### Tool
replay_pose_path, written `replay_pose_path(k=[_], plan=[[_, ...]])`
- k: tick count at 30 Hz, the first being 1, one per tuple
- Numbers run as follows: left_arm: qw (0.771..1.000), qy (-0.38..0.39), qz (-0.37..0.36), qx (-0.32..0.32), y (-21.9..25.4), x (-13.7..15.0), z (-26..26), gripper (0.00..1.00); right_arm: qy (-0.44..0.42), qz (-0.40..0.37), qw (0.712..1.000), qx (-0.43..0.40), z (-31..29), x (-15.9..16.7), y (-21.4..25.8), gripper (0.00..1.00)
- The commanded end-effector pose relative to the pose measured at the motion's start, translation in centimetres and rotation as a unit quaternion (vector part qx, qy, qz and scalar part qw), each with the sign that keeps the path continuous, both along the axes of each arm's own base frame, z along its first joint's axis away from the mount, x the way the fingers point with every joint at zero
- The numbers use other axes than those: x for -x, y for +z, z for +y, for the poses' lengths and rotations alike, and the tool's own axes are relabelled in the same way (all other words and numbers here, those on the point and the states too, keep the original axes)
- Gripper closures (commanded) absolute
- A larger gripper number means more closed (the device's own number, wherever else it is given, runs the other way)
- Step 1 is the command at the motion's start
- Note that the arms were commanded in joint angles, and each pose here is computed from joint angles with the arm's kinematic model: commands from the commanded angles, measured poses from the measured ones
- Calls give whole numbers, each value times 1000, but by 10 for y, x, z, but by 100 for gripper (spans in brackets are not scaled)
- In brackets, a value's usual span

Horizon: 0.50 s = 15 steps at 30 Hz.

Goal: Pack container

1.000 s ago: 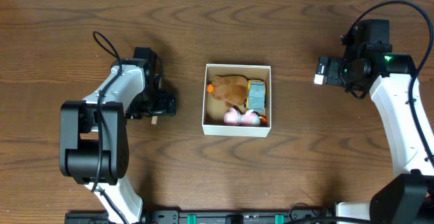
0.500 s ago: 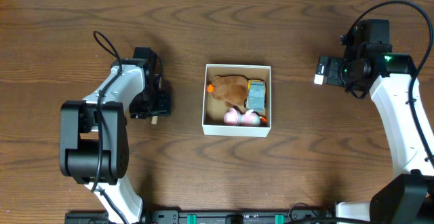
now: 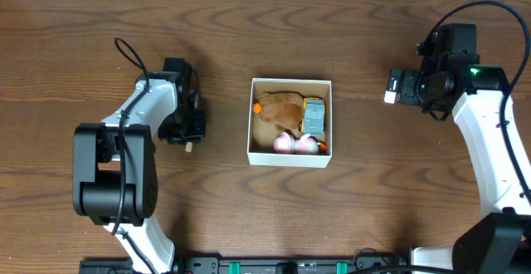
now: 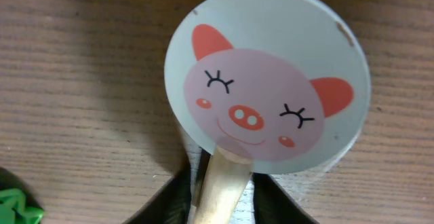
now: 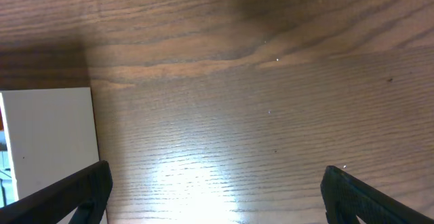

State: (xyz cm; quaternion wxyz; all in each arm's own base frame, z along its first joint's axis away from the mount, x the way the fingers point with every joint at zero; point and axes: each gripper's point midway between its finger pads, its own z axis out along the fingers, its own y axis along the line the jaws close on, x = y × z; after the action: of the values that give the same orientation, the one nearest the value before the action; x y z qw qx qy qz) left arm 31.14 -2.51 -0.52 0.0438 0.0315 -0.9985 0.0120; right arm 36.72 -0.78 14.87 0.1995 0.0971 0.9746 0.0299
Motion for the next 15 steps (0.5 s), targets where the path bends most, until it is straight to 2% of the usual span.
replay_pose_path(k=[1, 7, 13, 15], plan=[[1000, 0, 10, -1, -7, 1, 0, 79, -3, 1, 1000, -6, 1, 0, -1, 1], [1000, 0, 10, -1, -7, 1, 0, 81, -3, 1, 1000, -6, 1, 0, -1, 1], [1000, -1, -6, 0, 11, -9, -1, 94, -3, 3, 1000, -6, 1, 1, -2, 1], [1000, -4, -16, 0, 27, -15, -4, 94, -3, 3, 1000, -5, 1, 1, -2, 1]])
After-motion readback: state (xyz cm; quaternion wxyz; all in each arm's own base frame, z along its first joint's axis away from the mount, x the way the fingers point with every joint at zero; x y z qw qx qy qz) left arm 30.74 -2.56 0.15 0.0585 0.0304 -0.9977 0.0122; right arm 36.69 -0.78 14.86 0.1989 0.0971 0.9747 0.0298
